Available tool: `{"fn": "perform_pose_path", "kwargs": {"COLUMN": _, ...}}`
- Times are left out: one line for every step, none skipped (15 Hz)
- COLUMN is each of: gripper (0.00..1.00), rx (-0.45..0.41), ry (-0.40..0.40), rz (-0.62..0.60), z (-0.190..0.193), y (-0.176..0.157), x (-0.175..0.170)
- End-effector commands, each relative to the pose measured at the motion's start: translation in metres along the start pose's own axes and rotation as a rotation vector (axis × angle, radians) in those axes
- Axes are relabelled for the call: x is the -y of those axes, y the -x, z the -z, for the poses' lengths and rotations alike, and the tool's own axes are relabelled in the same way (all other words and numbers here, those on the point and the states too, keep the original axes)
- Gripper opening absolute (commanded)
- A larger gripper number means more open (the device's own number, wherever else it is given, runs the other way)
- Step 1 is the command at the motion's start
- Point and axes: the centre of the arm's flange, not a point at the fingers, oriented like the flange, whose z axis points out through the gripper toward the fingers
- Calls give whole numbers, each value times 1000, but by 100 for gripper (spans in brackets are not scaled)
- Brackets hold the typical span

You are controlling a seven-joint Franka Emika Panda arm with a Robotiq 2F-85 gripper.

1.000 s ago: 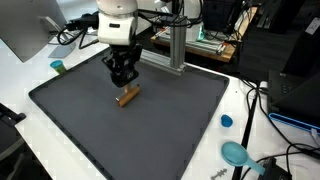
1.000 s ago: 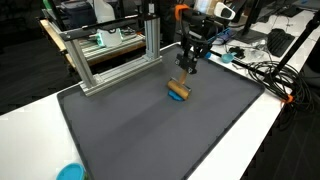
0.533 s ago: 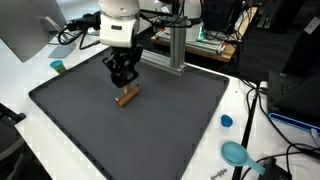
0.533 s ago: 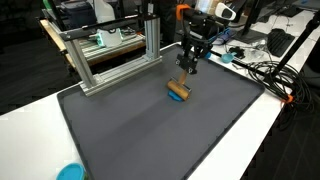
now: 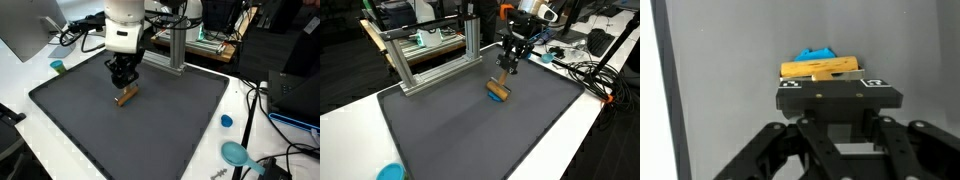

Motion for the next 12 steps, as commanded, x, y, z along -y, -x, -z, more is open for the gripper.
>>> {"fn": "perform_pose_path", "kwargs": {"gripper": 22, "rx": 70, "ry": -30, "rz": 8, "z": -38, "y": -8, "x": -7}}
{"fn": "perform_pose_path", "kwargs": {"gripper": 22, "rx": 76, "ry": -34, "rz": 12, "z": -41, "y": -10, "x": -7}}
{"fn": "perform_pose_path", "kwargs": {"gripper": 22, "rx": 81, "ry": -36, "rz": 16, "z": -42, "y": -12, "x": -7}}
{"fn": "perform_pose_path", "kwargs": {"gripper": 22, "rx": 84, "ry": -40, "rz": 20, "z": -44, "y": -13, "x": -6}}
{"fn": "perform_pose_path", "kwargs": {"gripper": 22, "rx": 88, "ry": -43, "rz": 22, "z": -45, "y": -15, "x": -6}}
{"fn": "perform_pose_path", "kwargs": {"gripper": 22, "rx": 91, "ry": -48, "rz": 26, "z": -47, "y": -16, "x": -6}}
{"fn": "perform_pose_path", "kwargs": {"gripper": 22, "rx": 91, "ry": -55, "rz": 28, "z": -48, "y": -17, "x": -5}}
{"fn": "perform_pose_path", "kwargs": {"gripper": 22, "rx": 92, "ry": -60, "rz": 31, "z": -49, "y": -18, "x": -5}}
{"fn": "perform_pose_path", "kwargs": {"gripper": 22, "rx": 92, "ry": -65, "rz": 32, "z": -51, "y": -19, "x": -4}}
{"fn": "perform_pose_path", "kwargs": {"gripper": 22, "rx": 95, "ry": -67, "rz": 31, "z": -52, "y": -19, "x": -4}}
{"fn": "perform_pose_path", "kwargs": {"gripper": 22, "rx": 96, "ry": -69, "rz": 30, "z": -54, "y": -20, "x": -4}}
{"fn": "perform_pose_path", "kwargs": {"gripper": 22, "rx": 99, "ry": -71, "rz": 28, "z": -56, "y": -20, "x": -4}}
